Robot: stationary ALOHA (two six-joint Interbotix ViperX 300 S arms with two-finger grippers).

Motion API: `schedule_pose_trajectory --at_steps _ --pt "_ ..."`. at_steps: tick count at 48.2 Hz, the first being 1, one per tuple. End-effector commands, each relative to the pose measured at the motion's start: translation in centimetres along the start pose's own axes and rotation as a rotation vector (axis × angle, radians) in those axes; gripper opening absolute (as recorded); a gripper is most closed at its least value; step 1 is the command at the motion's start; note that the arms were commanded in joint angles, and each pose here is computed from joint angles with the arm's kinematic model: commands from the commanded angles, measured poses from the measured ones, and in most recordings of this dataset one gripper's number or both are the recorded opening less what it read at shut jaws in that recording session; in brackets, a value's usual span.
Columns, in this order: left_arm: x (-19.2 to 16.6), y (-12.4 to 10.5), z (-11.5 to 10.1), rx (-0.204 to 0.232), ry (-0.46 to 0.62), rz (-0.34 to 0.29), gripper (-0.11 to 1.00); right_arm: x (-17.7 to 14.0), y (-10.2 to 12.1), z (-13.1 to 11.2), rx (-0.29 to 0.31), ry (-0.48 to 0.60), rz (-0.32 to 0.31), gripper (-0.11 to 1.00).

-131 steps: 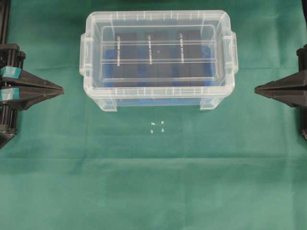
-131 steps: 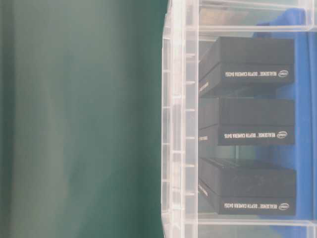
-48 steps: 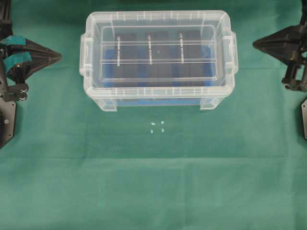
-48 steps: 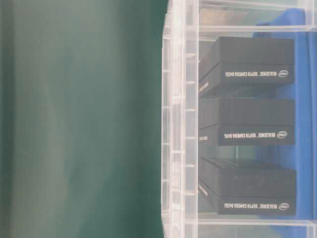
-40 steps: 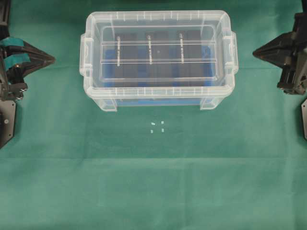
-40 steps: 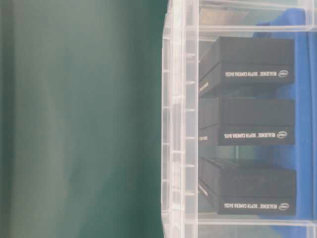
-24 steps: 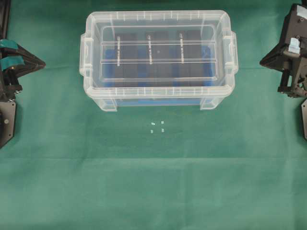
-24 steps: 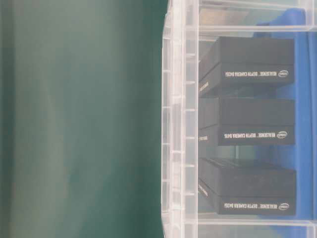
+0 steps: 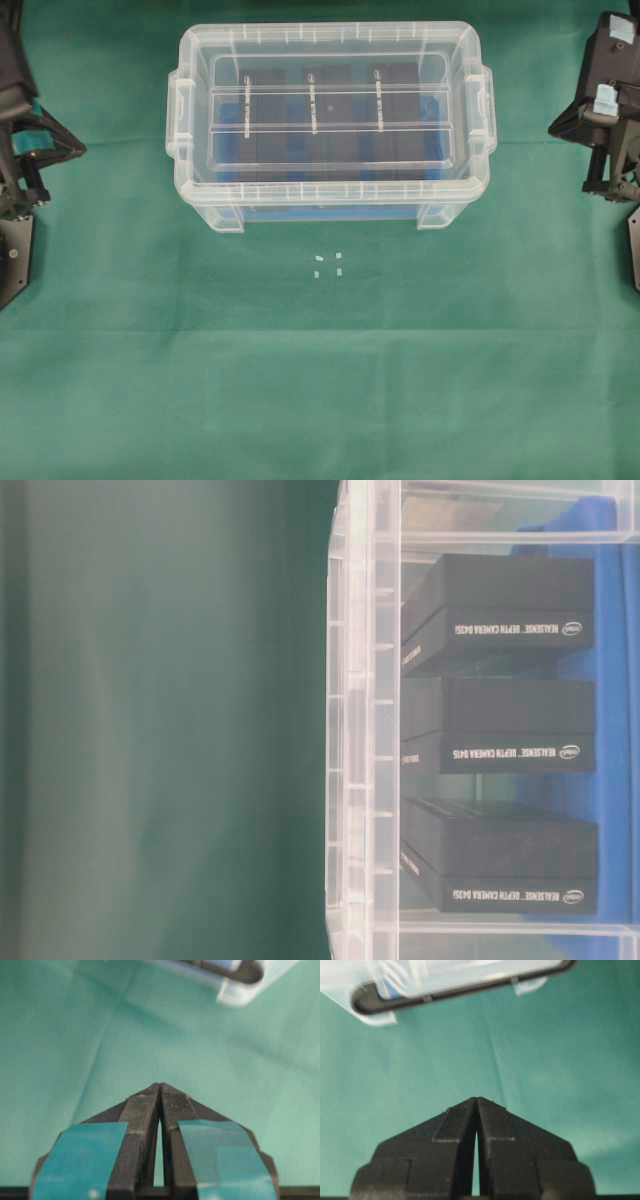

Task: Clamp the lid of the box with both arms, then lift and open it.
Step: 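Rotate both grippers to vertical and raise them beside the box ends, then move both grippers inward to clamp the lid's left and right edges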

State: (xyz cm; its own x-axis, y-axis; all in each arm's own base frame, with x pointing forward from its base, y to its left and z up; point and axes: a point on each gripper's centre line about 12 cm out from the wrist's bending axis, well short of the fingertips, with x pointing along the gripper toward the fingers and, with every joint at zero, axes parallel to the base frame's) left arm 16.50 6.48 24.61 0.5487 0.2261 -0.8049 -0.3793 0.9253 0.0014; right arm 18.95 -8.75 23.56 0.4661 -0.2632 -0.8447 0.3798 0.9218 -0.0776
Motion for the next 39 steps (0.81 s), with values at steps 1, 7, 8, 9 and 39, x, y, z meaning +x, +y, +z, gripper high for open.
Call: schedule_pose_trajectory --at_steps 1,7,8,9,39 --pt "-0.24 0.11 0.86 0.015 0.034 0.006 0.01 -0.67 -0.42 0.80 -0.015 -0.008 -0.025 0.00" --pt "-0.38 0.10 0.91 0.038 0.081 0.007 0.01 -0.75 -0.62 0.52 -0.041 0.026 -0.041 0.00" --pt "-0.45 0.12 0.95 0.039 0.083 0.006 0.01 -0.75 -0.64 0.46 -0.045 0.031 -0.042 0.00" --pt "-0.60 0.14 1.00 0.048 0.084 0.007 0.01 -0.79 -0.64 0.46 -0.051 0.034 -0.042 0.00" --pt "-0.44 0.13 1.26 0.077 0.114 0.006 0.01 -0.58 -0.37 0.78 -0.147 0.056 -0.033 0.00"
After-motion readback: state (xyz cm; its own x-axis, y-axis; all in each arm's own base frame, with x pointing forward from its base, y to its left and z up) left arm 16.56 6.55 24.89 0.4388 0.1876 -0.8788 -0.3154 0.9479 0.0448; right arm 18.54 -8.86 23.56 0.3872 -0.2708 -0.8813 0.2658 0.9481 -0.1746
